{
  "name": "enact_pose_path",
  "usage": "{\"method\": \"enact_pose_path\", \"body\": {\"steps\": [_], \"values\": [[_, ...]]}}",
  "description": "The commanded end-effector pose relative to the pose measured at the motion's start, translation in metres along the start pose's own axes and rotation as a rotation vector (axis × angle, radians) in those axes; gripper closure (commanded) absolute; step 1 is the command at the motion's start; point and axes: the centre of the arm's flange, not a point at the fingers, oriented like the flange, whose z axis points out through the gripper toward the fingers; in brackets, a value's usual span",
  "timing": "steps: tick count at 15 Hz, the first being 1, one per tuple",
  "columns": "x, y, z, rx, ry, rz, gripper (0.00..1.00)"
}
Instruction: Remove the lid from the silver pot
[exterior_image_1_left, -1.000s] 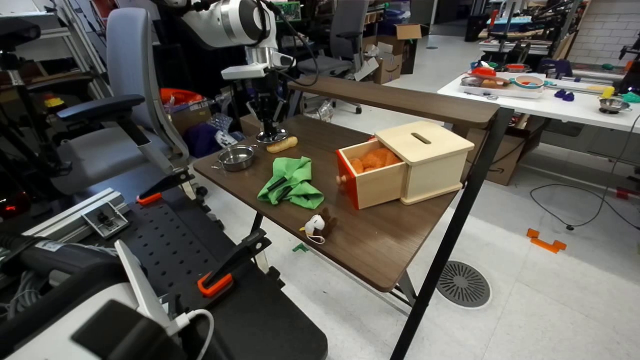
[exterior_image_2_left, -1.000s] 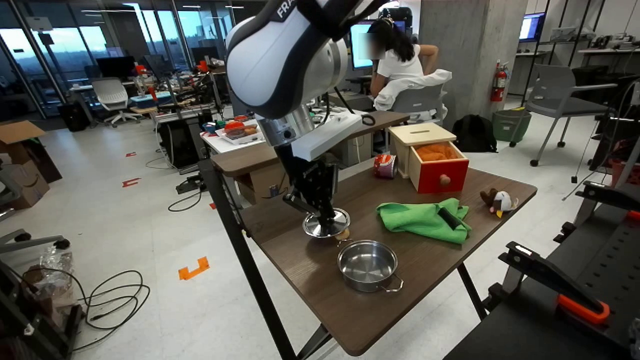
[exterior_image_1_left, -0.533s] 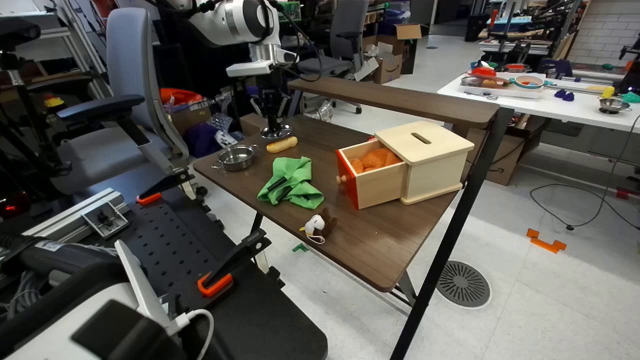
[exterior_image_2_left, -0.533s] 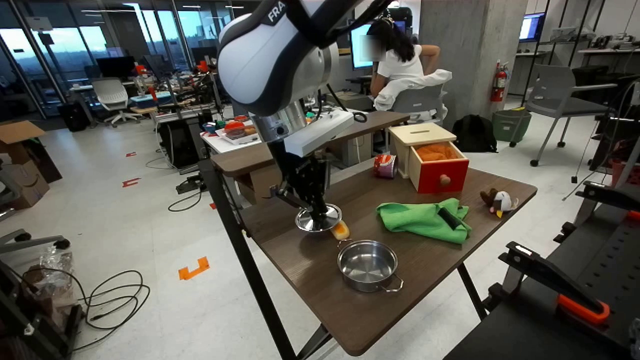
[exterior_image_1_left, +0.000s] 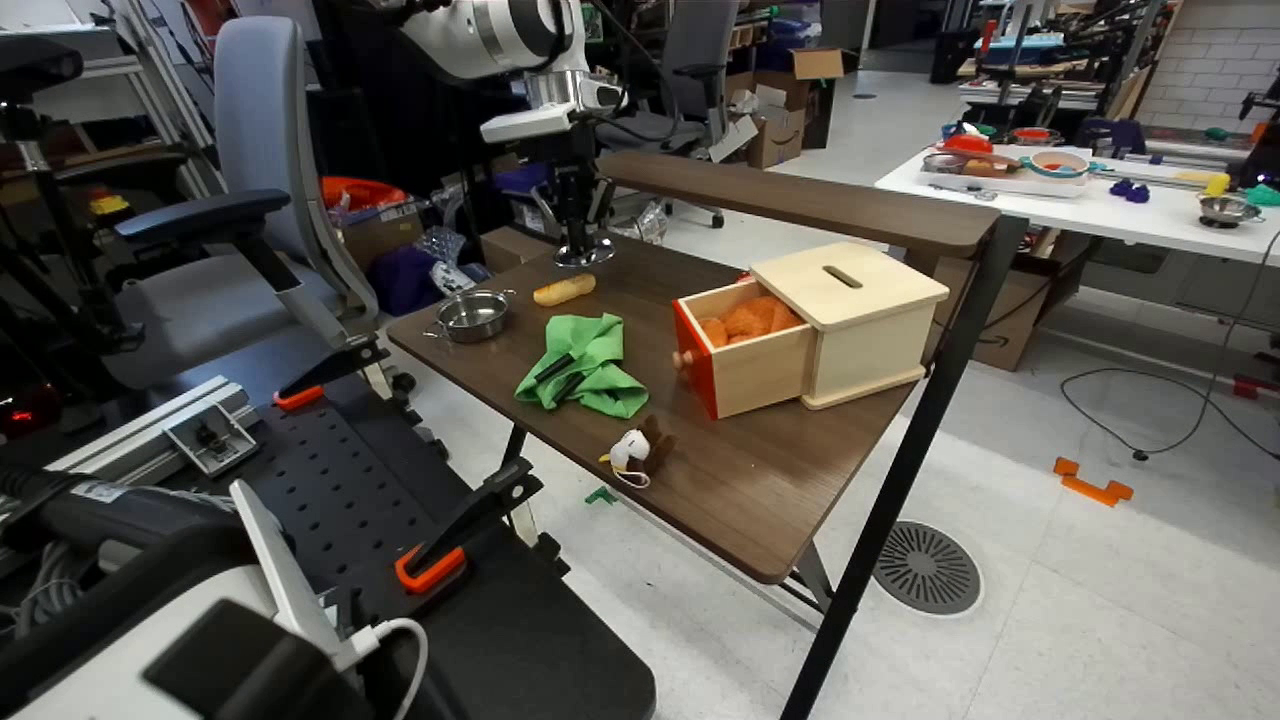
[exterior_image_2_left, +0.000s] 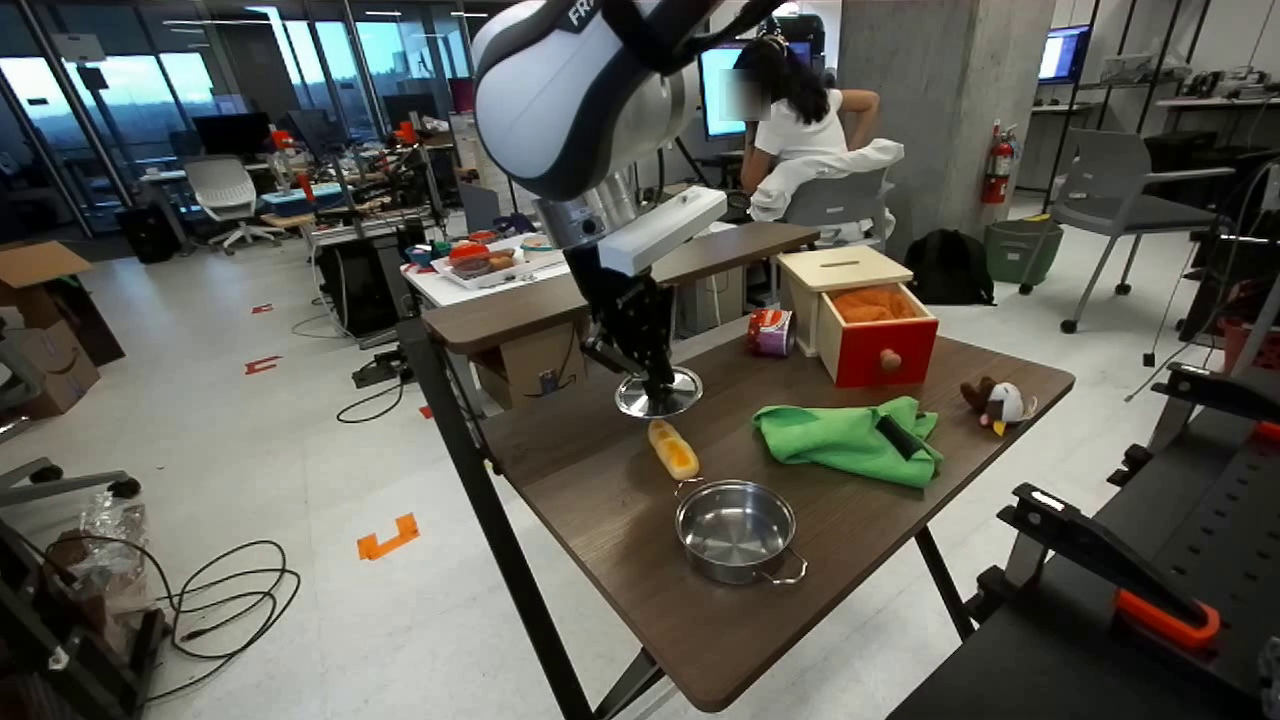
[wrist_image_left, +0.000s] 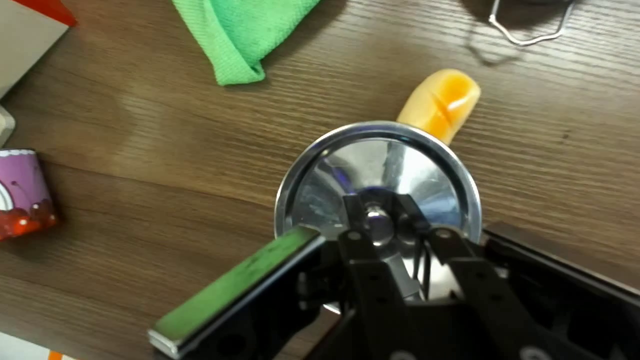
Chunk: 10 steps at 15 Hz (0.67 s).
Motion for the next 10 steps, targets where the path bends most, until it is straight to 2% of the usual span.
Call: {"method": "enact_pose_path", "body": {"steps": [1, 5, 10], "values": [[-0.007, 0.041, 0.003, -0.033, 0.001, 0.046, 0.95], [-0.004, 0.078, 0.025, -0.042, -0.024, 0.098, 0.95], [-0.006, 0.087, 0.053, -0.046, -0.063, 0.114, 0.95]]}}
